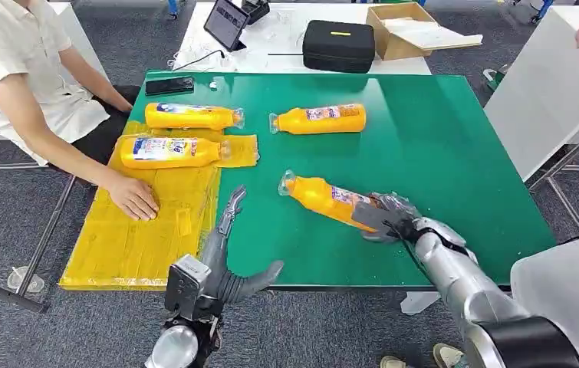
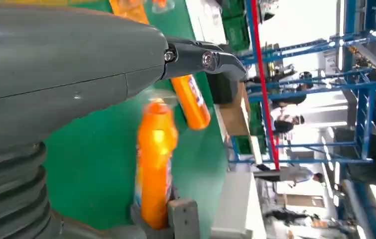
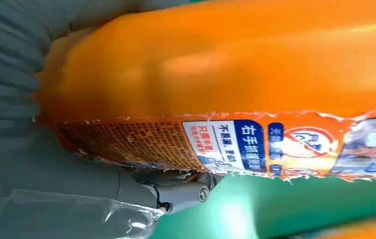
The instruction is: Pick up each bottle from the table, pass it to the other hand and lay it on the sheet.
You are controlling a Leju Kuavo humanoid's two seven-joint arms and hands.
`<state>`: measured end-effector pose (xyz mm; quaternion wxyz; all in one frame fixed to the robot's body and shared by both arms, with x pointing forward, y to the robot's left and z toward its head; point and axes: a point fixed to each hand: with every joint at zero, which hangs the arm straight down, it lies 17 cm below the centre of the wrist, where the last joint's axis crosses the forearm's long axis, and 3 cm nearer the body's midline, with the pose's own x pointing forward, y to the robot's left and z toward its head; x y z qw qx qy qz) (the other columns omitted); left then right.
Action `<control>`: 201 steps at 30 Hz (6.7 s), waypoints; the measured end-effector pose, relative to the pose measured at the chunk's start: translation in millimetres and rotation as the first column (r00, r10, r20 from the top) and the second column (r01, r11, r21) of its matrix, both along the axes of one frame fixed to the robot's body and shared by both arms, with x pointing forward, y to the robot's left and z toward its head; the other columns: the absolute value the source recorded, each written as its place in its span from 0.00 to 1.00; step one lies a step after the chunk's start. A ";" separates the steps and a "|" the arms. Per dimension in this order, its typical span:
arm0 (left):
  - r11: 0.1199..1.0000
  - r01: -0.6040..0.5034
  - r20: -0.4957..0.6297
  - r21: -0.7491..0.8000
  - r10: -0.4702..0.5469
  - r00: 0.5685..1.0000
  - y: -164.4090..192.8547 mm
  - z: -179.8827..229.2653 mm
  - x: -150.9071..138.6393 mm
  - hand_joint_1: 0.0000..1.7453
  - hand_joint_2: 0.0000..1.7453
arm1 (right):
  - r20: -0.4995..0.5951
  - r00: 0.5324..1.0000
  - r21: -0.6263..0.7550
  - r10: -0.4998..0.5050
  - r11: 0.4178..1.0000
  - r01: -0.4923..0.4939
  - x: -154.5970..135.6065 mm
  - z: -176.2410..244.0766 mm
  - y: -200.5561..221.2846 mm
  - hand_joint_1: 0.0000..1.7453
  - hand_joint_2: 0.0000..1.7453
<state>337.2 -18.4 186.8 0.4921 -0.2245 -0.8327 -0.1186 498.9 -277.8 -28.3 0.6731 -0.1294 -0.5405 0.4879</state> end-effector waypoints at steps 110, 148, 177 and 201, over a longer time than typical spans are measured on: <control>0.473 -0.281 0.207 0.835 0.203 0.957 119.4 -171.2 112.2 0.00 1.00 | 0.625 0.573 0.654 -0.529 0.756 -0.016 -80.2 203.2 109.3 0.00 0.00; 0.876 -0.225 0.207 0.426 0.148 0.967 69.4 -64.4 71.5 0.00 1.00 | 0.690 0.600 0.543 -0.404 0.838 -0.061 -72.4 190.1 118.7 0.00 0.00; 0.974 -0.207 0.034 -0.090 0.211 0.977 41.0 28.1 21.0 0.00 1.00 | 0.641 0.752 -0.372 0.155 0.920 0.127 6.4 79.0 -6.0 0.00 1.00; 0.984 -0.160 0.053 -0.080 0.164 0.985 23.0 34.8 18.4 0.00 1.00 | 0.314 0.946 -0.422 0.082 0.905 0.062 38.7 41.5 -32.5 0.99 1.00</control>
